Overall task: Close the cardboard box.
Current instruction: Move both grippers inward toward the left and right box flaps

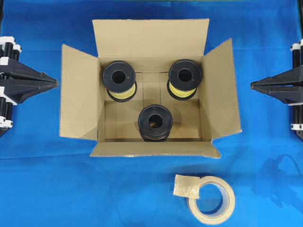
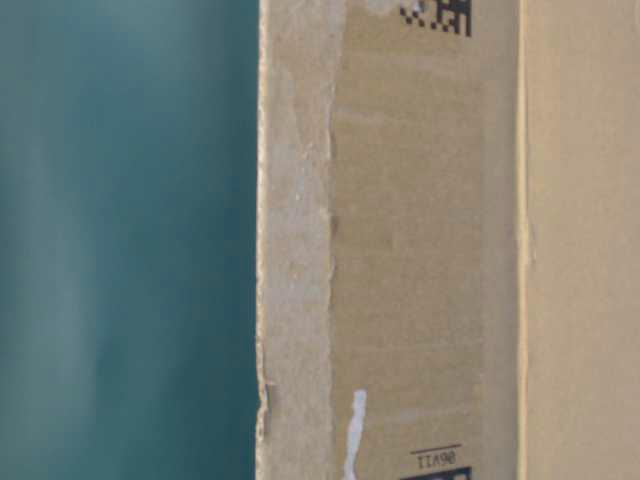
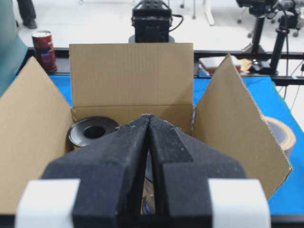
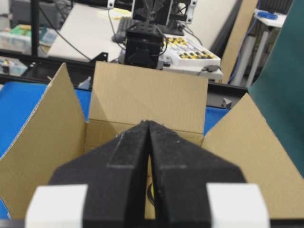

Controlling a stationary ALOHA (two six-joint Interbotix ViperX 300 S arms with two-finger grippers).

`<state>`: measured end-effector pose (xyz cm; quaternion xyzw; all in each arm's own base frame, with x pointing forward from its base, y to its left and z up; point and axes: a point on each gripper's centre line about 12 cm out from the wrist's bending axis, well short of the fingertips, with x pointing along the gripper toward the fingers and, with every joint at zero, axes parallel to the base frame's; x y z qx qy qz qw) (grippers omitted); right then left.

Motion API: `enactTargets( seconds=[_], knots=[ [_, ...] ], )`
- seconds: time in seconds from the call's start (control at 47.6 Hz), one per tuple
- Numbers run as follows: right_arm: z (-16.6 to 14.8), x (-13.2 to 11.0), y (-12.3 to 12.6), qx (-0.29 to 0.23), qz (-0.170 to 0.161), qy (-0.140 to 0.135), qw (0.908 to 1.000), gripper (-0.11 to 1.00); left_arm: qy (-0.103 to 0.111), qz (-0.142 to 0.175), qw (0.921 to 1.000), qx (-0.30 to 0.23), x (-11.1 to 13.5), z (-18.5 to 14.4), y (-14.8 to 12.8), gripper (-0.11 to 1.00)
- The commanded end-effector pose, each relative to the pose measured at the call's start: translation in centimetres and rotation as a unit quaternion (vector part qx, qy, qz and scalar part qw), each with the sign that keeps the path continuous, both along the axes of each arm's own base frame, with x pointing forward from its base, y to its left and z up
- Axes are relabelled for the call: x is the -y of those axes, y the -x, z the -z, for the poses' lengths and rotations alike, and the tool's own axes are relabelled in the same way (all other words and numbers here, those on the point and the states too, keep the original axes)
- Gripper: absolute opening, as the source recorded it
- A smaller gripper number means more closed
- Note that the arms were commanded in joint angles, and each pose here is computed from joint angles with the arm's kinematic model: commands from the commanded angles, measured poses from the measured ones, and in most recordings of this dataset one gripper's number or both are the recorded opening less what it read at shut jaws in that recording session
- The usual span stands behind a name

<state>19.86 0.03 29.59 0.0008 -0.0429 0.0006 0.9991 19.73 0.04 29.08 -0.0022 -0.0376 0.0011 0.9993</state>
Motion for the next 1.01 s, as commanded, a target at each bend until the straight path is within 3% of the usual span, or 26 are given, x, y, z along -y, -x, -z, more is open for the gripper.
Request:
enactTargets(
  seconds=[0.0, 0.378, 0.735, 0.903, 0.987],
  knots=[
    [-0.7, -0.1, -0.1, 0.01, -0.001, -0.003, 0.9999, 0.0, 0.003, -0.001, 1.0, -0.002, 0.0, -0.6, 0.1, 0.0],
    [1.1, 0.6, 1.2, -0.082, 0.017, -0.022, 0.9962, 0.0, 0.013, -0.004, 0.9955, -0.093, -0.1, 1.1, 2.8, 0.0],
    [6.8, 0.9, 1.4, -0.159, 0.027, -0.038, 0.9861, 0.0, 0.029, -0.01, 0.9838, -0.177, -0.3, 6.2, 3.2, 0.0],
    [8.8, 1.0, 1.1, -0.187, 0.031, -0.048, 0.9807, 0.0, 0.051, -0.015, 0.9766, -0.209, -0.3, 8.4, 3.3, 0.0],
    [9.5, 1.0, 0.9, -0.195, 0.033, -0.049, 0.979, 0.0, 0.057, -0.015, 0.9766, -0.207, -0.3, 8.5, 3.1, 0.0]
  ],
)
